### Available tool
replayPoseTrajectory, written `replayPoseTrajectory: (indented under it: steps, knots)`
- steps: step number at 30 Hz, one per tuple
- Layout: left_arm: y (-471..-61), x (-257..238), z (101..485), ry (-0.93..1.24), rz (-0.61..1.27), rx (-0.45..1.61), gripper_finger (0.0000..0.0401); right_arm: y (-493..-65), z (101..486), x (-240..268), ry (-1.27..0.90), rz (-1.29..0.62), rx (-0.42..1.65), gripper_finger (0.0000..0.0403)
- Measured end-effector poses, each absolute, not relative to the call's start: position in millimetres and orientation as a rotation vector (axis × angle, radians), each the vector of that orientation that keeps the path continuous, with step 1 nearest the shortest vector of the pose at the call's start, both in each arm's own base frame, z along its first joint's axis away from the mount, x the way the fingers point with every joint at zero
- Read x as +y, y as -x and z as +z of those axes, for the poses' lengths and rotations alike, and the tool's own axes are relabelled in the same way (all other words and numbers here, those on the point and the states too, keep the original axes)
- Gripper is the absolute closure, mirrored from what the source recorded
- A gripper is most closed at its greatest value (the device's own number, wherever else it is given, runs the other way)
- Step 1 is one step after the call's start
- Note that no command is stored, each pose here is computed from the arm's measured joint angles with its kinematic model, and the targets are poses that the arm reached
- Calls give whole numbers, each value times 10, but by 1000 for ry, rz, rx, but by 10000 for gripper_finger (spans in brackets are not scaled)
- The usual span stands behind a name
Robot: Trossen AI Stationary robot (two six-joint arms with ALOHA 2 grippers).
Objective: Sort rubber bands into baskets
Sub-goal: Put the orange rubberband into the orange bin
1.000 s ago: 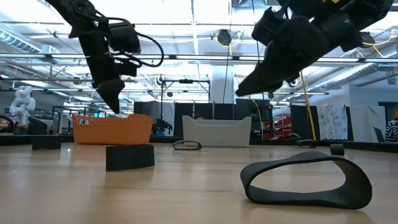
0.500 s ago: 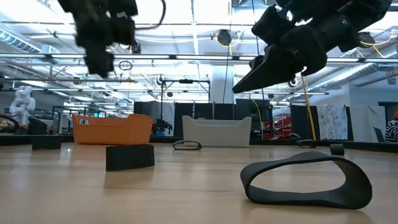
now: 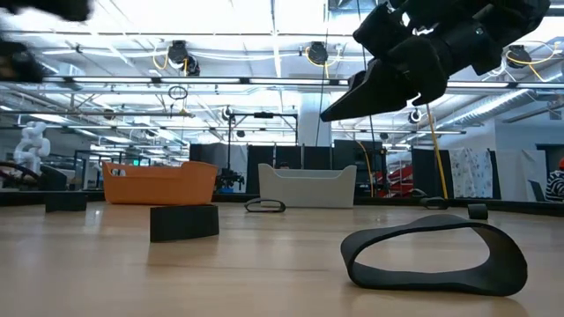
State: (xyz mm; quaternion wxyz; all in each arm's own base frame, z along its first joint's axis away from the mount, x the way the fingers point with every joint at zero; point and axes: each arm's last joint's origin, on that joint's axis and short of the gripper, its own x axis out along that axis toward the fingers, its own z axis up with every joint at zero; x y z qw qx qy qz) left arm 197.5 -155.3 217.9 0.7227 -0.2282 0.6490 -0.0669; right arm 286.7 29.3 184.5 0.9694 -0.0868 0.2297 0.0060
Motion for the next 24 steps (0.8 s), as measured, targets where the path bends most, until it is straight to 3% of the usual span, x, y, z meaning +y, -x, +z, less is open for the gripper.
replayPoseTrajectory:
  steps: [10, 24]
  knots:
    - [-1774, -2151, 1664, 416, -129, 1624, 276, -2869, 1849, 293, 149, 6, 460, 227]
    - [-1784, -2228, 1374, 414, -38, 1742, 276, -2876, 1861, 293, 173, 11, 445, 227]
